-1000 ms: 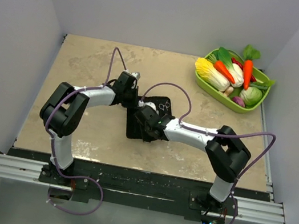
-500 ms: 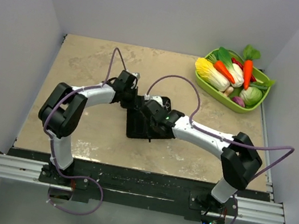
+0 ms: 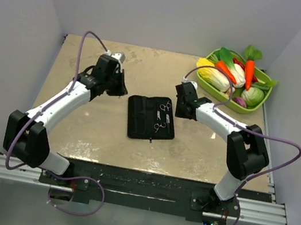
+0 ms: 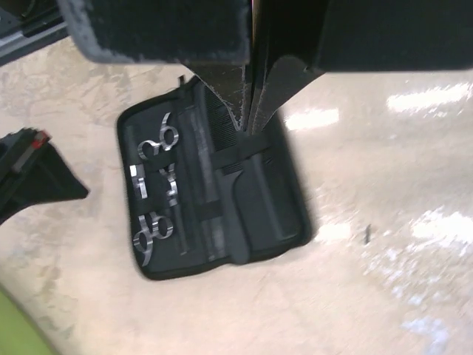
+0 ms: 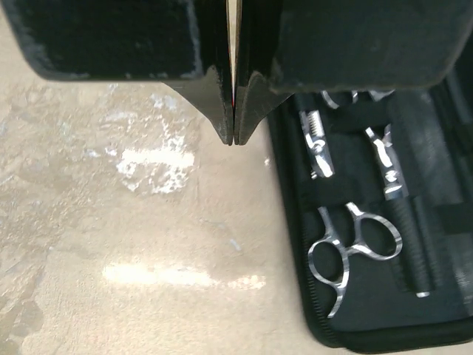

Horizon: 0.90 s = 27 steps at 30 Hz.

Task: Sort the hair-cutting tools
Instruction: Close the hairdressing tool bag at the center of the board.

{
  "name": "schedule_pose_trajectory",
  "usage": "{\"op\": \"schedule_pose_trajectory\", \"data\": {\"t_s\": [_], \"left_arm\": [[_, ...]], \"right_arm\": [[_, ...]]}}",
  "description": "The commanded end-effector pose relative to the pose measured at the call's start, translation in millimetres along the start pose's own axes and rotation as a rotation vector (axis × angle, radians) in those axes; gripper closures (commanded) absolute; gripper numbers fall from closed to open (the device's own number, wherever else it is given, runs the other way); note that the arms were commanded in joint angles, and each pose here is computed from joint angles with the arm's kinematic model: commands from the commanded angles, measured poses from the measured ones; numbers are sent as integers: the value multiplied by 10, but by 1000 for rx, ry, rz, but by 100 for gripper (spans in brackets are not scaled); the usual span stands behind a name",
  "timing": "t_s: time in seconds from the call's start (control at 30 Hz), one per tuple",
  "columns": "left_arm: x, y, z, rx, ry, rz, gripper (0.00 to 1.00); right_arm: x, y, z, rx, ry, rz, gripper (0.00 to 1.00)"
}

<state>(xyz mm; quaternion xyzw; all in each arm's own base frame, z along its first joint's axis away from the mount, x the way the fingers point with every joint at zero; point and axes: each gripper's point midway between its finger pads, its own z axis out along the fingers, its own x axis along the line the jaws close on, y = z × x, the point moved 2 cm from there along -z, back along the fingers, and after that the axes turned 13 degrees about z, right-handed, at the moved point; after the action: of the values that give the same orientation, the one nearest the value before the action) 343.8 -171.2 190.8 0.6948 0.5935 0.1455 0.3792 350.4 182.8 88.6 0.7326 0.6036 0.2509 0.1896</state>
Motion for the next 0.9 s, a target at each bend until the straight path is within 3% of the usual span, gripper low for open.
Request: {"op": "schedule_pose_trajectory", "data": {"t_s": [0.0, 0.4, 0.87], "left_arm": [[263, -562, 66, 158, 96, -4, 100], [400, -1153, 362, 270, 105, -54, 100], [414, -1539, 885, 348, 43, -87, 100]], "right_arm": [[-11, 168, 177, -46, 25, 19, 100], [-98, 77, 403, 11, 73, 14, 100], [-2, -150, 366, 119, 178, -23, 100]]}}
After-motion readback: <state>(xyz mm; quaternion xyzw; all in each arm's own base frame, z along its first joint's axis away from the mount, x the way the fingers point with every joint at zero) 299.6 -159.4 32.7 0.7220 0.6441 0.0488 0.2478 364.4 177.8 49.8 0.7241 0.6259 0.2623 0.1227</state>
